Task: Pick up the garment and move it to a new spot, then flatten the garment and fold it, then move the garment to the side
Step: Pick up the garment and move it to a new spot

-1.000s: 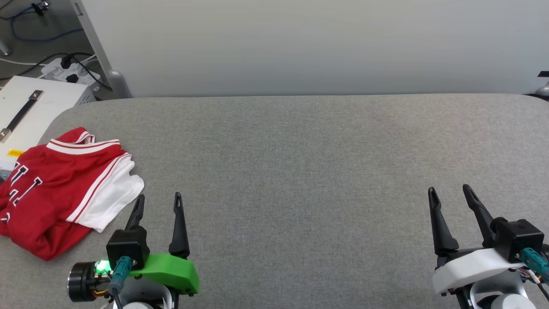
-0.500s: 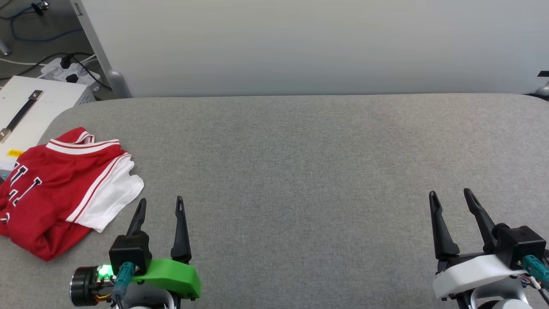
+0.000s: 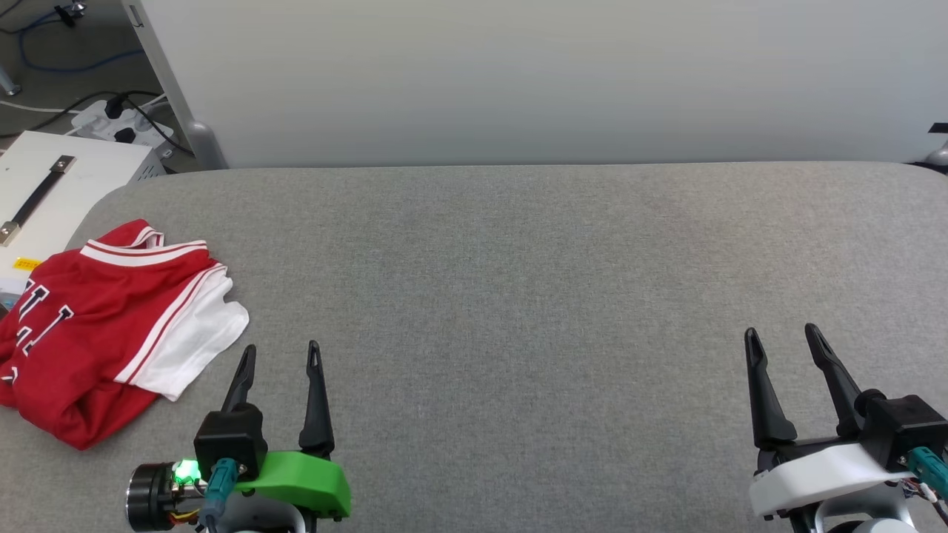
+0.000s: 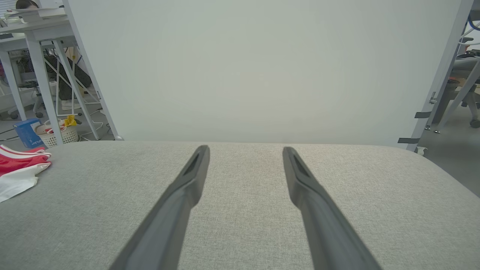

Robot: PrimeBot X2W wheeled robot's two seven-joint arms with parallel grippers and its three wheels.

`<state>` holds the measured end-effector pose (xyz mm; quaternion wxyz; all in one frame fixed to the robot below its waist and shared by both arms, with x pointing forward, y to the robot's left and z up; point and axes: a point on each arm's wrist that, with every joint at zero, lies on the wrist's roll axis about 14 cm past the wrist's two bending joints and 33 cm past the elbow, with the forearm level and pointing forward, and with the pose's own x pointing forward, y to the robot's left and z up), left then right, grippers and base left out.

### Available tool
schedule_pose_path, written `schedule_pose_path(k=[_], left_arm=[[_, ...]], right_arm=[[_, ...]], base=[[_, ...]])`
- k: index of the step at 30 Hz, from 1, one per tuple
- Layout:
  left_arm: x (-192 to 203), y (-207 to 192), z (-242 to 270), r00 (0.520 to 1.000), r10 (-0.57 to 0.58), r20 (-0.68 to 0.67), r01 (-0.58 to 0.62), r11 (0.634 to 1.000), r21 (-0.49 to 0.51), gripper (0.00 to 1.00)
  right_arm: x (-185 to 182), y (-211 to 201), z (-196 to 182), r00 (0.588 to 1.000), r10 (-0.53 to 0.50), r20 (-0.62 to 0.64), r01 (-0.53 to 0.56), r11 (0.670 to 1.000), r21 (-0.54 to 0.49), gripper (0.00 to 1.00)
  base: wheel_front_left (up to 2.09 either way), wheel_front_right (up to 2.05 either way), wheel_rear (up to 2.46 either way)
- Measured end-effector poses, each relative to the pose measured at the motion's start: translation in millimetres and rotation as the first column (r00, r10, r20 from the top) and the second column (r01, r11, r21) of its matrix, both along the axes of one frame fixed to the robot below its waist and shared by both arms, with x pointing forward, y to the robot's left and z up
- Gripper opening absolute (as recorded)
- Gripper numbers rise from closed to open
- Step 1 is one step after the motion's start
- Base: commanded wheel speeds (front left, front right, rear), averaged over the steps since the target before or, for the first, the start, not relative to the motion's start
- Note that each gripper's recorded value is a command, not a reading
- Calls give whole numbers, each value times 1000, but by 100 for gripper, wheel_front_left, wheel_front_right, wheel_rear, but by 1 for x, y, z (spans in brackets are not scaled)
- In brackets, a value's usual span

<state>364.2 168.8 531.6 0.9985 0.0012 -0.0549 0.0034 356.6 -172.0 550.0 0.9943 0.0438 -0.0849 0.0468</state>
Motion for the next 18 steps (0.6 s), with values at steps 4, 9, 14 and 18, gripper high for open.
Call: schedule_pose_path(k=[4, 9, 14, 18], left_arm=[[0, 0, 0, 1000, 5, 5, -5, 1000, 0, 100], [-1, 0, 1, 1000, 6, 15, -6, 1000, 1, 100], [-3, 2, 2, 1000, 16, 24, -16, 1000, -1, 100], [-6, 9, 3, 999, 38, 29, -38, 999, -9, 100]], right_arm=[[-2, -1, 0, 1000, -4, 4, 4, 1000, 1, 100], [-2, -2, 0, 1000, -6, 10, 6, 1000, 2, 100], [-2, 0, -1, 1000, 0, 14, 0, 1000, 2, 100], [0, 8, 1, 999, 24, 23, -24, 1000, 4, 100]], base=[[0, 0, 0], [0, 0, 0], [0, 0, 0], [0, 0, 0]])
